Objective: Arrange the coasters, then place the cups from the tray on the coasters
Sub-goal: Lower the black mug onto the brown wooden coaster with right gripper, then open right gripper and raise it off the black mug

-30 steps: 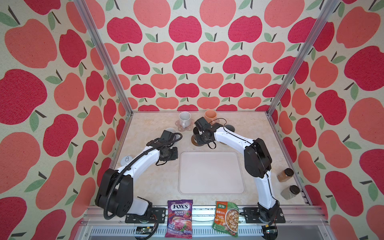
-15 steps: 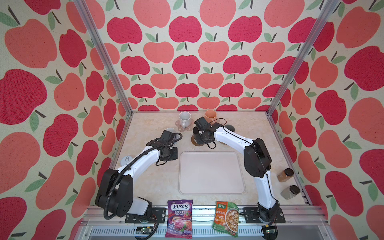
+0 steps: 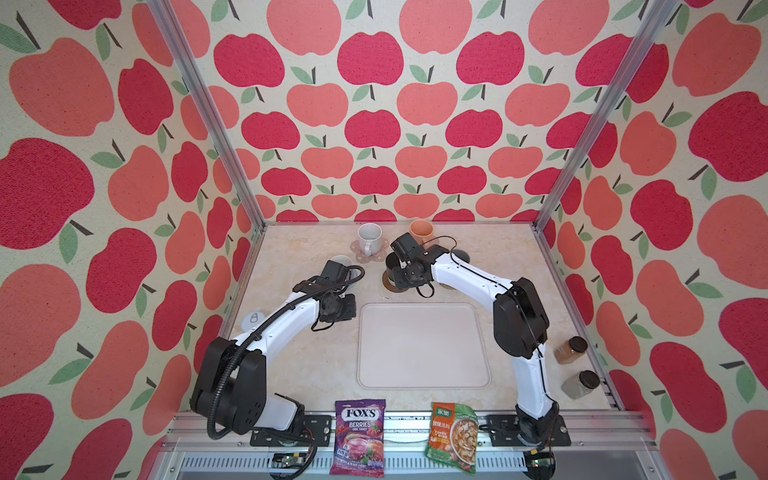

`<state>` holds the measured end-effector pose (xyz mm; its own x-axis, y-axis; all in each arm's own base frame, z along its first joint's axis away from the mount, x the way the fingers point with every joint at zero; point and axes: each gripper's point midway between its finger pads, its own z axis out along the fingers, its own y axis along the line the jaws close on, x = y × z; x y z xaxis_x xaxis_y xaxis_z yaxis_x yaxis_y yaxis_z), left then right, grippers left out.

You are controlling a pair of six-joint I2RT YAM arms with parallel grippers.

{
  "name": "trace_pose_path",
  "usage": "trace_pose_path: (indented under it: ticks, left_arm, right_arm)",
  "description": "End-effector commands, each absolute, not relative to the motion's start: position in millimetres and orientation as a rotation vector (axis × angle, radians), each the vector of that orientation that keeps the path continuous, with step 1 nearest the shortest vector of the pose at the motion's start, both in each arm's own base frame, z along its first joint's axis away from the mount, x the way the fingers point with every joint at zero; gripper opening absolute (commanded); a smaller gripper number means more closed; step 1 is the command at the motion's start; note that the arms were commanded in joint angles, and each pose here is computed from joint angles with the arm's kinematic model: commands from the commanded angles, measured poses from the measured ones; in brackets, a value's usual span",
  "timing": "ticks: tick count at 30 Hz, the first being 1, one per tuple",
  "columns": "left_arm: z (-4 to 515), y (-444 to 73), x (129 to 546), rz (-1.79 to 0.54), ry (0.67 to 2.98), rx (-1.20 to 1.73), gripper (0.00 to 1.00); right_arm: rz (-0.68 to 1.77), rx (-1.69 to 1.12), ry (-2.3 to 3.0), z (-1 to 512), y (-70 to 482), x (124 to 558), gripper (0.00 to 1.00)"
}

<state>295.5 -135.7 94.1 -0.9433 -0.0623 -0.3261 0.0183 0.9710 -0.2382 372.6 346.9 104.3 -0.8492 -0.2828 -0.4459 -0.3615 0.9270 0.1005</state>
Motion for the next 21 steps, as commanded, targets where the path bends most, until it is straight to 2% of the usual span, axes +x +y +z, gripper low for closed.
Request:
trace_pose_path:
  ticks: [1,11,21]
  left_arm:
    - [105,-129,295,-0.309,2.766,-0.036,0.22]
    - [123,-113,290,-0.214,2.733,-0.038,0.23]
    - [153,-84,286,-0.03,2.659,-0.001,0.25]
  right_arm:
    - [0.27,-0.406,2.6,133,334,372,0.39]
    - [0.135,-0.381,2.539,157,287,353,0.41]
    - [-0.023,-0.257,2.475,174,197,337,0.43]
